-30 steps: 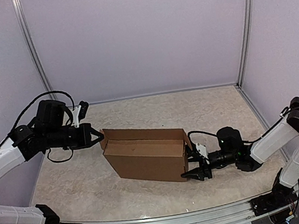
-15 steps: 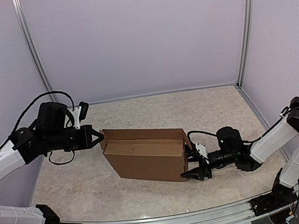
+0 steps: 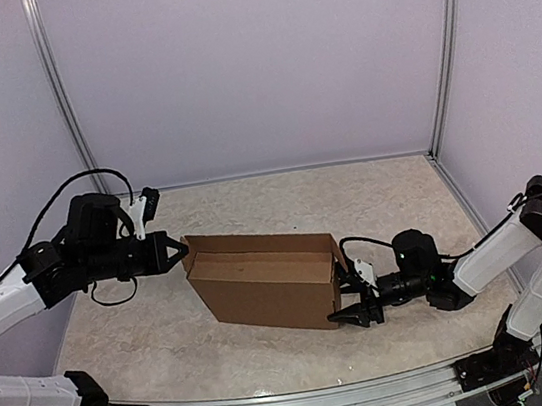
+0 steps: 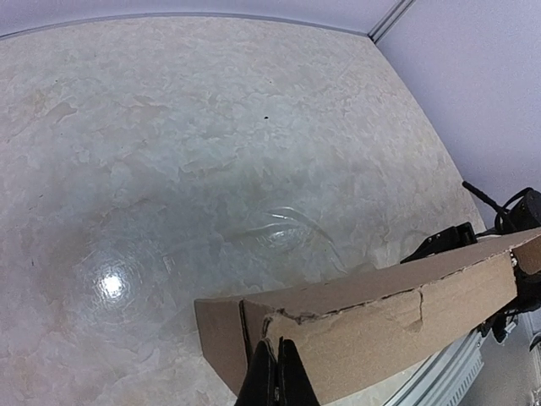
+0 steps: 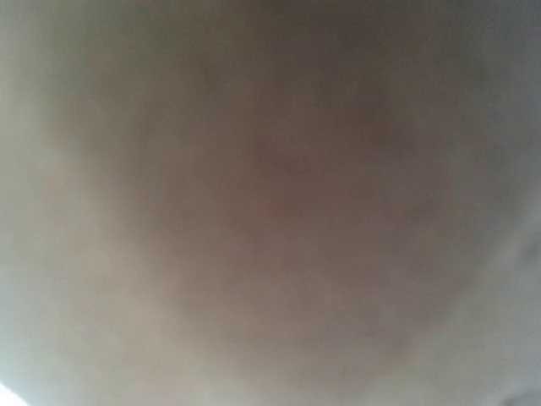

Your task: Fold the paper box

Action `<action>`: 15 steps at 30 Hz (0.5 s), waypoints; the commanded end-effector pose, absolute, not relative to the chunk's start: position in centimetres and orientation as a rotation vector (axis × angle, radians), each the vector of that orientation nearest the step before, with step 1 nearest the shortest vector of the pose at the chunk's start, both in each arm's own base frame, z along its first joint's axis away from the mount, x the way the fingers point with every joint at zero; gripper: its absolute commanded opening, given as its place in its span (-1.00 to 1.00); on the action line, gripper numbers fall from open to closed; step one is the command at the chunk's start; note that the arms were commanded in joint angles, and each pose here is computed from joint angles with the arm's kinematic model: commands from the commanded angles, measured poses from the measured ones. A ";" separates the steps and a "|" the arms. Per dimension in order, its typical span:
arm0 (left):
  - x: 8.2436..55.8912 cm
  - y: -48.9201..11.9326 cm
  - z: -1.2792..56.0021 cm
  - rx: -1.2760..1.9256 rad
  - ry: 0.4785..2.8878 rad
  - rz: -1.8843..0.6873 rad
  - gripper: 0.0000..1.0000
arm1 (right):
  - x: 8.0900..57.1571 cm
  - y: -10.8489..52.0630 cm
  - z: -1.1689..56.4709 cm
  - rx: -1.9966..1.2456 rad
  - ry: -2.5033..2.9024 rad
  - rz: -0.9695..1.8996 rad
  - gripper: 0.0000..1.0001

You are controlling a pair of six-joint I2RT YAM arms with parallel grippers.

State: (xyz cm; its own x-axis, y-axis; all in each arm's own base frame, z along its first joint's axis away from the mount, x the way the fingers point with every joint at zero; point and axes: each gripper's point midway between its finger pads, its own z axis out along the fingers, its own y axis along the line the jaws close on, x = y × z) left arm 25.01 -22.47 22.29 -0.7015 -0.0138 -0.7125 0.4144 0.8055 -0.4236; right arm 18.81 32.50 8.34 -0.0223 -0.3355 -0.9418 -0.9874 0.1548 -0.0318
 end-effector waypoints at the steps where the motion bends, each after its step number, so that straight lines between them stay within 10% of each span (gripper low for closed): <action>1: 22.6 -21.3 17.2 0.311 2.429 -0.650 -1.00 | 19.5 32.6 7.5 -1.326 1.572 0.850 -0.87; 15: 21.2 -20.7 14.4 0.310 2.461 -0.484 -1.00 | 20.0 32.7 7.5 -1.279 1.586 0.841 -0.87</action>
